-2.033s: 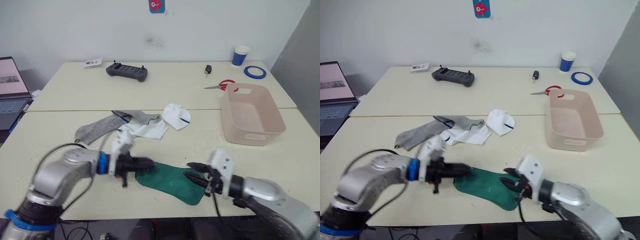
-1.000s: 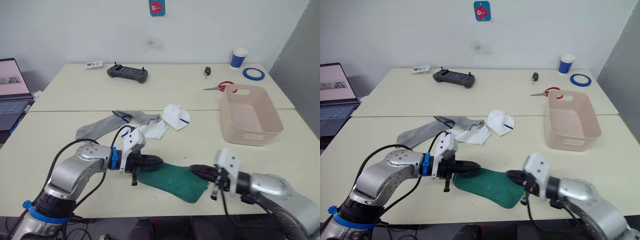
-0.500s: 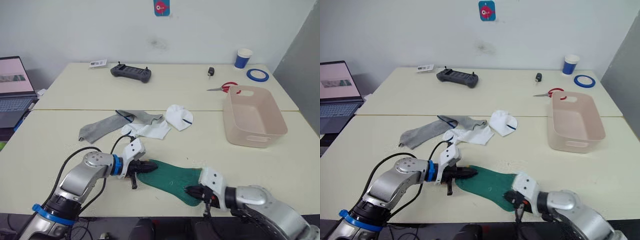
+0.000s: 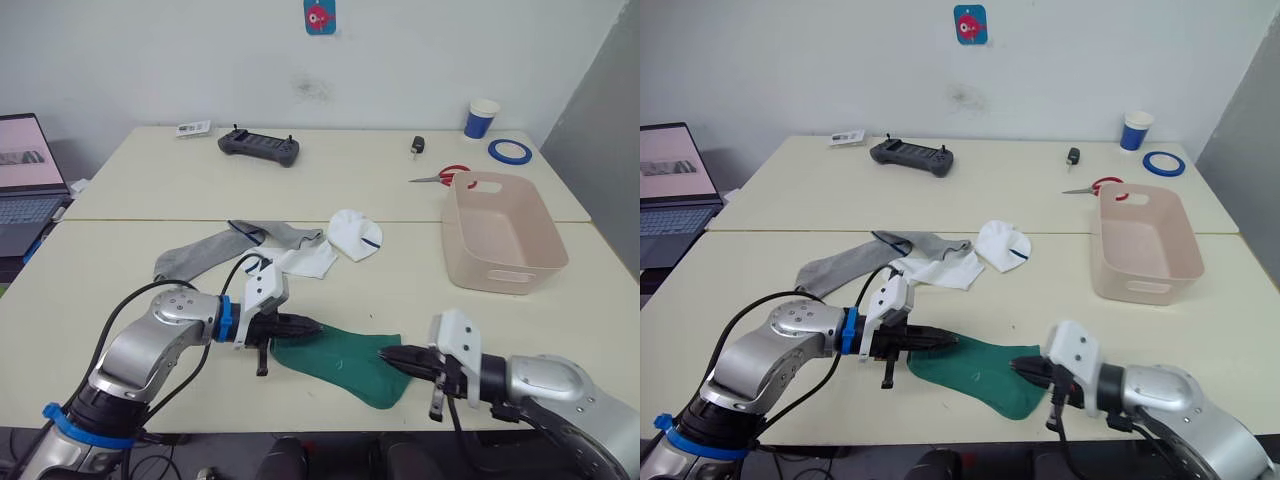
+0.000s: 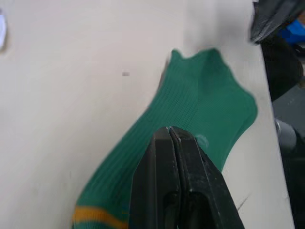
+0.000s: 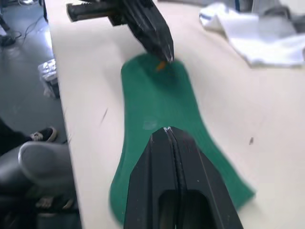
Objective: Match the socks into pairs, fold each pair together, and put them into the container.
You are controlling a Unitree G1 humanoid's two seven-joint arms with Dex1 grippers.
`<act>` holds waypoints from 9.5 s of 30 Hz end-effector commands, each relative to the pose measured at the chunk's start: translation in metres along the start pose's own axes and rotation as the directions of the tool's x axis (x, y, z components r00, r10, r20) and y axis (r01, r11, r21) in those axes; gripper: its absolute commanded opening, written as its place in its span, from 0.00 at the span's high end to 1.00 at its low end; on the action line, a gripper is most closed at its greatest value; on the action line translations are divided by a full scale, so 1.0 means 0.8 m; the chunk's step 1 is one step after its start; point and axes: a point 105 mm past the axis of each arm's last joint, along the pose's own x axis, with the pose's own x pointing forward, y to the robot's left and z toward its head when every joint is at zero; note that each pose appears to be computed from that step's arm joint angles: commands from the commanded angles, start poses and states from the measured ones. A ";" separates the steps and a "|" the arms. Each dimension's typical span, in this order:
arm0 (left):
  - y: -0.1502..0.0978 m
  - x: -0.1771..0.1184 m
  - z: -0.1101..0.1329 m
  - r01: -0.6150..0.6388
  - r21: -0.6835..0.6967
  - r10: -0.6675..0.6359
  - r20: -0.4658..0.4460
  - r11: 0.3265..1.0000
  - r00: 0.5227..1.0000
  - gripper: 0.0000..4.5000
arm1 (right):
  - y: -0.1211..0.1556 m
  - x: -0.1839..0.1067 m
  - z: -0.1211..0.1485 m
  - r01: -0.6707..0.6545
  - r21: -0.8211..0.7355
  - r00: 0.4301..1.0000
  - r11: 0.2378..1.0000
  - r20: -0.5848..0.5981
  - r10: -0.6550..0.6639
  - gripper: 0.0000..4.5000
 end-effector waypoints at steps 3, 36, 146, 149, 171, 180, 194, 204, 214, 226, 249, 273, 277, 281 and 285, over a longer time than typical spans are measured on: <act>0.003 0.017 -0.026 -0.032 -0.020 0.031 -0.050 0.999 0.998 1.00 | -0.004 0.036 -0.024 0.031 0.007 0.997 0.999 -0.073 -0.031 0.99; 0.010 -0.009 -0.089 -0.101 -0.145 0.087 -0.095 0.984 0.992 1.00 | -0.016 -0.070 -0.050 0.394 0.264 0.918 0.880 -0.066 -0.391 0.25; 0.031 -0.086 0.036 -0.202 -0.069 0.206 0.057 0.977 0.977 1.00 | -0.023 0.079 0.030 0.004 0.158 1.000 0.987 0.013 -0.006 0.48; 0.021 -0.063 0.052 -0.124 -0.007 0.124 0.068 0.992 0.990 1.00 | -0.014 0.091 0.016 -0.023 0.080 0.999 0.997 -0.027 0.025 0.71; 0.005 -0.026 -0.054 -0.029 -0.098 0.018 -0.113 0.995 0.993 1.00 | 0.010 0.078 -0.018 -0.071 -0.036 0.992 0.997 -0.112 0.066 0.99; 0.001 -0.056 -0.018 -0.036 -0.054 0.033 -0.054 0.998 0.998 1.00 | -0.003 0.045 0.007 -0.017 -0.058 0.999 0.998 -0.046 0.015 0.99; 0.014 -0.004 -0.020 -0.059 -0.032 0.058 -0.033 0.998 0.998 1.00 | -0.033 0.096 -0.010 0.017 -0.078 0.996 0.997 -0.087 -0.024 0.99; 0.018 -0.027 0.001 -0.119 0.014 0.118 0.040 0.993 0.992 1.00 | -0.028 0.062 0.007 0.019 -0.084 1.000 0.996 0.009 -0.019 0.99; 0.002 -0.034 -0.032 -0.075 -0.039 0.072 -0.071 0.996 0.995 1.00 | 0.012 0.098 -0.005 -0.165 -0.128 0.986 0.978 -0.006 0.166 0.99; 0.007 -0.055 -0.034 -0.084 -0.019 0.082 -0.091 0.996 0.992 1.00 | 0.000 0.053 -0.017 -0.147 -0.134 0.989 0.980 -0.022 0.146 0.99; 0.012 -0.037 -0.088 -0.075 -0.036 0.065 -0.215 0.997 0.974 1.00 | -0.018 0.037 -0.020 0.051 0.459 0.995 0.887 -0.098 -0.007 0.27; -0.003 -0.060 -0.115 -0.127 -0.067 0.105 -0.269 0.990 0.957 1.00 | 0.017 0.136 0.007 -0.097 0.690 0.988 0.717 -0.020 0.153 0.01; -0.002 -0.061 -0.115 -0.130 -0.067 0.107 -0.271 0.989 0.957 1.00 | 0.020 0.143 0.014 -0.121 0.733 0.988 0.669 0.021 0.156 0.01; -0.001 -0.063 -0.114 -0.136 -0.068 0.113 -0.272 0.988 0.956 1.00 | 0.018 0.144 0.014 -0.123 0.744 0.988 0.656 0.031 0.150 0.01; 0.000 -0.065 -0.112 -0.145 -0.076 0.121 -0.262 0.987 0.957 1.00 | 0.024 0.142 0.013 -0.149 0.733 0.983 0.664 0.038 0.179 0.01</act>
